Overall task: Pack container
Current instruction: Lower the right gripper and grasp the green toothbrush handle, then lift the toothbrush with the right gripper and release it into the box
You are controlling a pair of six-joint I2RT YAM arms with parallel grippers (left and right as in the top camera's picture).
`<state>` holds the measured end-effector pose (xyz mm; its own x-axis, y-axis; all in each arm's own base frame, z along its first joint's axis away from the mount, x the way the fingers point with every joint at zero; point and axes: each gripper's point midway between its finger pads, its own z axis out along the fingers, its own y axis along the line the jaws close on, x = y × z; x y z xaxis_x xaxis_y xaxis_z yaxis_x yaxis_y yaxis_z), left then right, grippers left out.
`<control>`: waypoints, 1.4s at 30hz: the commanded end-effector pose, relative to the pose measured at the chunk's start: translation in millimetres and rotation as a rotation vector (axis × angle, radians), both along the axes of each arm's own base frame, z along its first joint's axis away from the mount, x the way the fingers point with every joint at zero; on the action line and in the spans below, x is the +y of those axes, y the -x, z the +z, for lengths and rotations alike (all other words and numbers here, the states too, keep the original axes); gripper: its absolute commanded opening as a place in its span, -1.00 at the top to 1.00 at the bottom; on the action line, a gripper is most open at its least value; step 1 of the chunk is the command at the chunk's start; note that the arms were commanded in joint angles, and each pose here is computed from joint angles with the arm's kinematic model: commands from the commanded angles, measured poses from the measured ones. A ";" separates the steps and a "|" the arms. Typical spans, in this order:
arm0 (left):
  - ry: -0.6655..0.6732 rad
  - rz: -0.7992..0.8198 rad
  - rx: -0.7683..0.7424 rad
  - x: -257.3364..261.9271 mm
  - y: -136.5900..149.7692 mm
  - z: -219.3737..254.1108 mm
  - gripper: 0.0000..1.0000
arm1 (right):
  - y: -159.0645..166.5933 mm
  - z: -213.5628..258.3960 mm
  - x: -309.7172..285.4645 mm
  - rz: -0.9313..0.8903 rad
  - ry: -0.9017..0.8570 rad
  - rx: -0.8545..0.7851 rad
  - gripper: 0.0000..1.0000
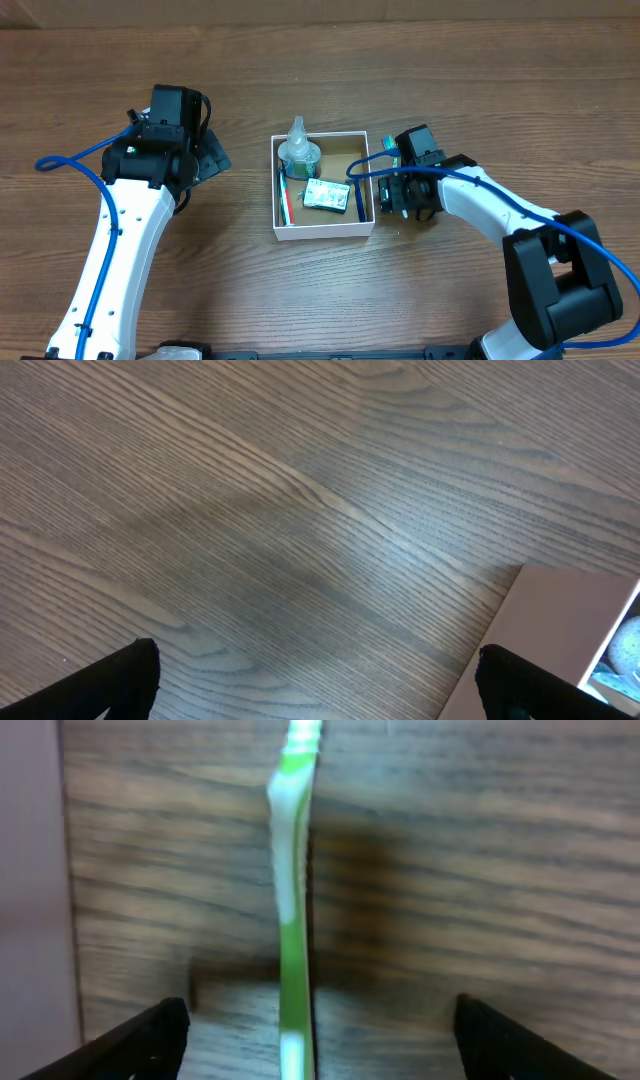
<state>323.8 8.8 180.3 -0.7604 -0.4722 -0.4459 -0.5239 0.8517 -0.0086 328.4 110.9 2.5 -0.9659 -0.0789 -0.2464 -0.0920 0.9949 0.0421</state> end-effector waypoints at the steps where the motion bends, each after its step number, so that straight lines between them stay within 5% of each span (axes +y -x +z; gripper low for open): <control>1: -0.012 -0.016 -0.010 0.4 -2.7 5.1 -1.00 | -4.2 -2.4 -13.4 -0.099 0.003 0.000 -0.50; 6: -0.012 -0.017 -0.010 0.3 -2.7 5.1 -1.00 | -3.8 -3.6 -30.0 -0.198 -0.015 0.025 -0.25; 14: -0.012 -0.017 -0.010 0.3 -2.7 5.1 -1.00 | -1.1 -4.2 -29.4 -0.188 -0.035 0.043 -0.21; 20: -0.012 -0.017 -0.010 0.3 -2.7 5.1 -1.00 | 0.5 -4.5 -28.4 -0.164 -0.035 0.049 0.28; 27: -0.012 -0.017 -0.010 0.3 -2.7 5.1 -1.00 | 3.7 -5.1 -28.6 -0.163 -0.035 0.063 0.30; 32: -0.012 -0.017 -0.010 0.3 -2.7 5.1 -1.00 | 5.8 -5.6 -29.1 -0.164 -0.032 0.072 0.60; 42: -0.012 -0.017 -0.010 0.3 -2.7 5.1 -1.00 | 2.4 7.1 -28.5 -0.168 -0.037 0.055 0.71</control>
